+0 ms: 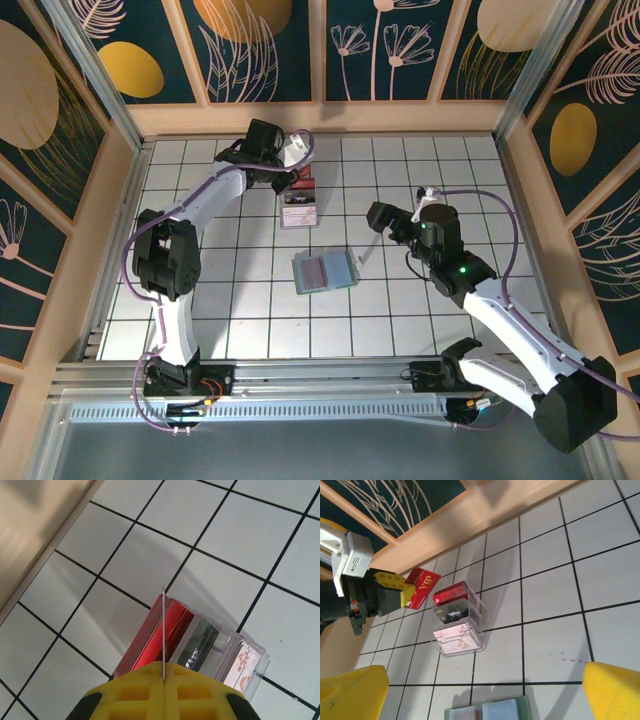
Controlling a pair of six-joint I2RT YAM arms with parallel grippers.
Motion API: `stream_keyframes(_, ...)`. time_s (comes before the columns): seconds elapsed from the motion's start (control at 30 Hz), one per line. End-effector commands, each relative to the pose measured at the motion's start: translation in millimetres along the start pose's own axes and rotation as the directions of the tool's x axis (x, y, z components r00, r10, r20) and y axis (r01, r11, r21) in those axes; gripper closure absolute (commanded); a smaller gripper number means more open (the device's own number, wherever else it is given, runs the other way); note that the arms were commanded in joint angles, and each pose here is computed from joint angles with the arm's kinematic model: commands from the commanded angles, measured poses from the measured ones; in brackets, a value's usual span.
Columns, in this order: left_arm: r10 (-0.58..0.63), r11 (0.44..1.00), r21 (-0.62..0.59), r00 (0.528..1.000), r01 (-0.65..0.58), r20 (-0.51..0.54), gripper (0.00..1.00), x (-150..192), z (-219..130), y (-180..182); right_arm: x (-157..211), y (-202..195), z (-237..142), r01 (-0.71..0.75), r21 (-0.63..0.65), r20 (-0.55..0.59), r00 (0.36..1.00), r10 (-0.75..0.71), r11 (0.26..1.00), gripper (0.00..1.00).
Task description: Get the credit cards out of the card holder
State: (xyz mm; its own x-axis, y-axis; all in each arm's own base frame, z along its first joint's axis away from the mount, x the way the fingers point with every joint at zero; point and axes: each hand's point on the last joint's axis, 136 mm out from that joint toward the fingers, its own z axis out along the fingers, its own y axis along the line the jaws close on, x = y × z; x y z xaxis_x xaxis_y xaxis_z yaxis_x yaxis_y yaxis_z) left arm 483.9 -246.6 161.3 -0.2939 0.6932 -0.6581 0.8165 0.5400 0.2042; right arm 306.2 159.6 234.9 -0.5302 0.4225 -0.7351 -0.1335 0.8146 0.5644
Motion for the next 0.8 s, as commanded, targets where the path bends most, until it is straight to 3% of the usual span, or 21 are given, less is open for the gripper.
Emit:
stream_keyframes(0.0, 0.058, 0.998, 0.031, 0.998, -0.057, -0.031, 1.00, 6.0, 3.5, 2.7, -21.0, -0.6, -6.5, -0.030, 0.034, 0.061, 0.998, 0.028, 0.999, 0.01)
stream_keyframes(0.77, 0.125, 0.990, 0.077, 0.986, -0.117, -0.110, 1.00, 26.9, 35.3, 13.1, -19.9, -9.7, -9.5, -0.055, 0.068, 0.058, 0.997, 0.051, 0.996, 0.01)
